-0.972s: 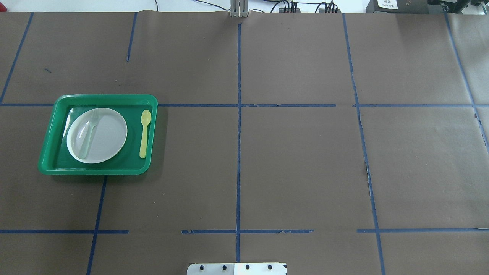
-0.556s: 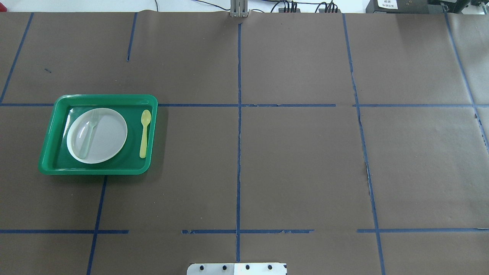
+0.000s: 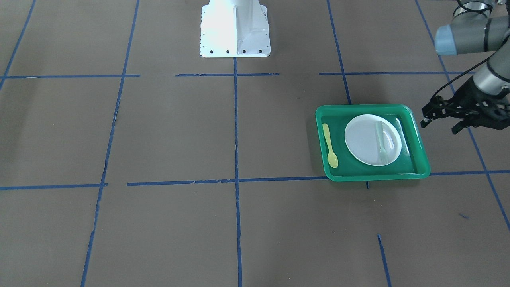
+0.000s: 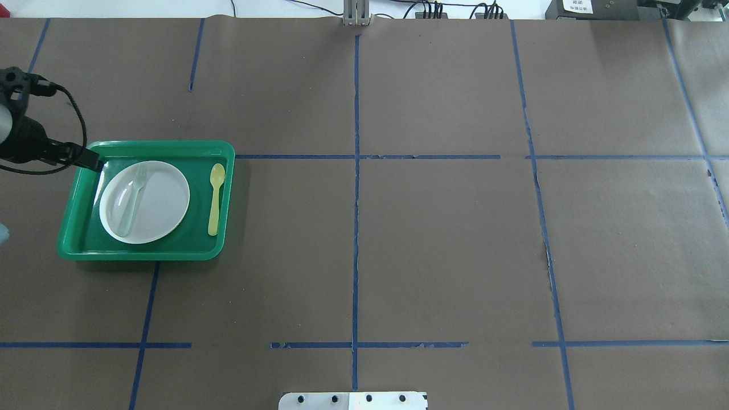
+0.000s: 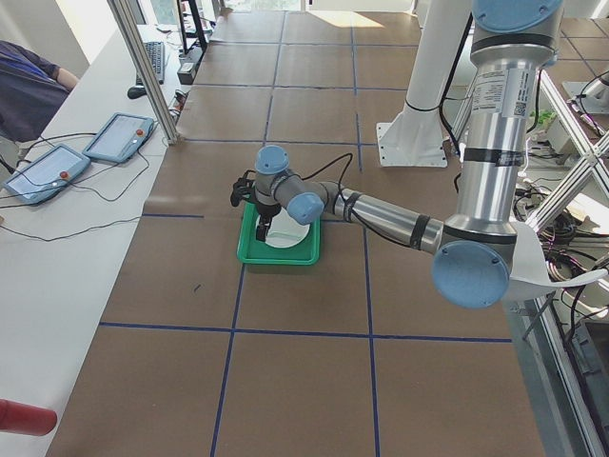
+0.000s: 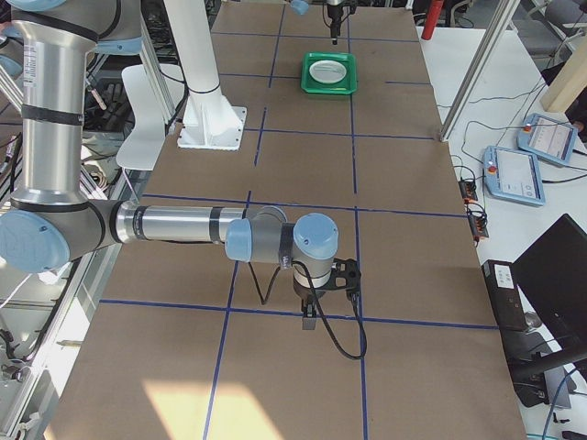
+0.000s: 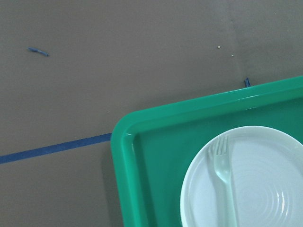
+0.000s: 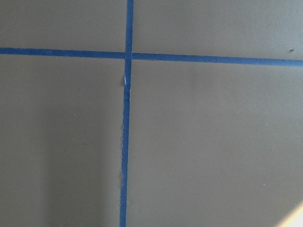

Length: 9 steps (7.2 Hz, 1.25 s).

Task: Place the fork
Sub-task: 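Move the left gripper over the pale green fork on the white plate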

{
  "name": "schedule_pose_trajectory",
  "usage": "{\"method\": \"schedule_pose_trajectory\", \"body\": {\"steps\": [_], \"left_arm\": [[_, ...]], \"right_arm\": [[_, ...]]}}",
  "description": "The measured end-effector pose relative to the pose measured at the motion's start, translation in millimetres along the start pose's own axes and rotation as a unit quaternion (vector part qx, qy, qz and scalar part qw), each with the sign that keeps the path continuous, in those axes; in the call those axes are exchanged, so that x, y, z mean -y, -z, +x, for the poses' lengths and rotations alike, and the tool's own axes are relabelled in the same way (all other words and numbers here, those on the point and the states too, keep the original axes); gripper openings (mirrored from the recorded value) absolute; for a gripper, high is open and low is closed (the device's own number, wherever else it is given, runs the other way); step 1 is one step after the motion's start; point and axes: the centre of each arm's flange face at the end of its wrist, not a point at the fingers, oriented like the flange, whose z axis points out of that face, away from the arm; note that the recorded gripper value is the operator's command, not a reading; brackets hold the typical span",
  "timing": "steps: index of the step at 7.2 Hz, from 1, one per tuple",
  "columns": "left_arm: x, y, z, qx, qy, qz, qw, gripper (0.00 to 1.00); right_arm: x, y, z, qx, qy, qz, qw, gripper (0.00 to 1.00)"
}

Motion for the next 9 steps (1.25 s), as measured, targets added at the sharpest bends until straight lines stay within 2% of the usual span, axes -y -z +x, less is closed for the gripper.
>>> {"method": "schedule_pose_trajectory", "body": {"steps": [1,4,9], "left_arm": [[-3,-15,22,0.0,0.008,-0.005,1.0,0.87],[-16,-46,38,0.008,0.015,-0.026,0.9995,0.74],[-33,-82,35,0.018,0.016,-0.063,0.9977,0.74]], "right_arm": [[0,0,0,0.0,0.0,0.0,1.0,1.0],[0,0,0,0.0,0.0,0.0,1.0,1.0],[0,0,0,0.0,0.0,0.0,1.0,1.0]]}}
